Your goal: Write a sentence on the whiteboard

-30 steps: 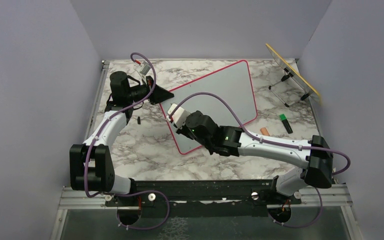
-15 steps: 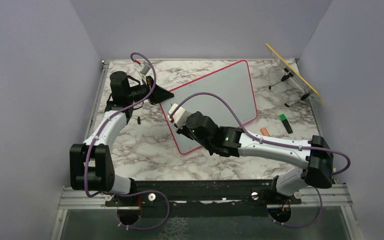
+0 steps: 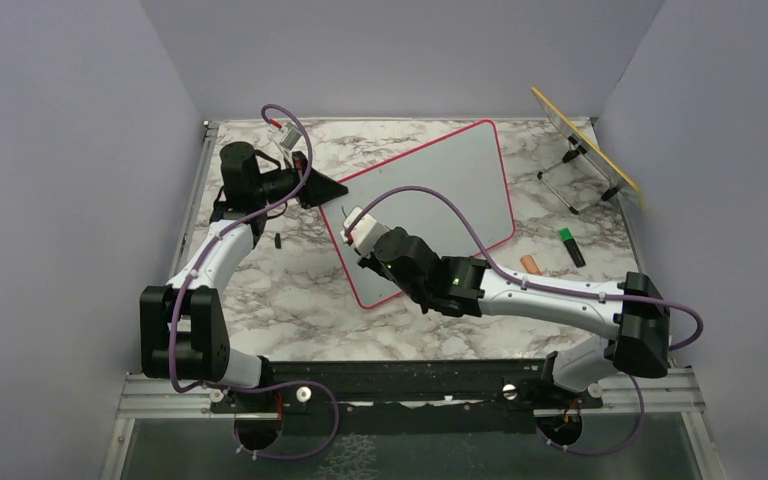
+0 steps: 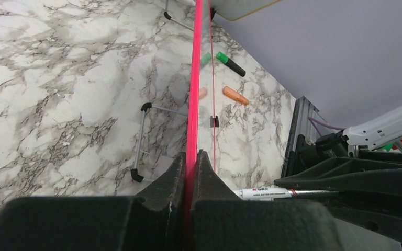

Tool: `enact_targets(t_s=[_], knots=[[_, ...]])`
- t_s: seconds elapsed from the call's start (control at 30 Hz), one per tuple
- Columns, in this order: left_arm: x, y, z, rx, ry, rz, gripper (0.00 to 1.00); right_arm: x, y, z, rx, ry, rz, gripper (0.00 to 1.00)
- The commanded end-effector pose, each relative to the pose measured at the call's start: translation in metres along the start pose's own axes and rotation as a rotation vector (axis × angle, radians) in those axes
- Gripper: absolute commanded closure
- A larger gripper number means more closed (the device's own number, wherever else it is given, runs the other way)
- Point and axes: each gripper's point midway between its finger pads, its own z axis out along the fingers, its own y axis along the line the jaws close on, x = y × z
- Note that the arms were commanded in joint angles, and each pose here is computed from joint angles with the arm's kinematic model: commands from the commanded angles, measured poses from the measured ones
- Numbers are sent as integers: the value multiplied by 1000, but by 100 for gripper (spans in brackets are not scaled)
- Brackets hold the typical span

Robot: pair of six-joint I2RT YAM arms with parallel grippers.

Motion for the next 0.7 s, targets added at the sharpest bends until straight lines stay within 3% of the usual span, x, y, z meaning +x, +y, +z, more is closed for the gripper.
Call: enact_targets(t_s=[0.0, 0.3, 0.67], knots=[[18, 12, 2, -19, 38, -20, 100, 0, -17, -4, 80, -9, 34, 99], [18, 13, 2, -17, 40, -21, 100, -4, -16, -8, 64, -29, 48, 99], [19, 14, 2, -21, 42, -25, 100, -20, -23, -26, 35, -143, 115, 99]])
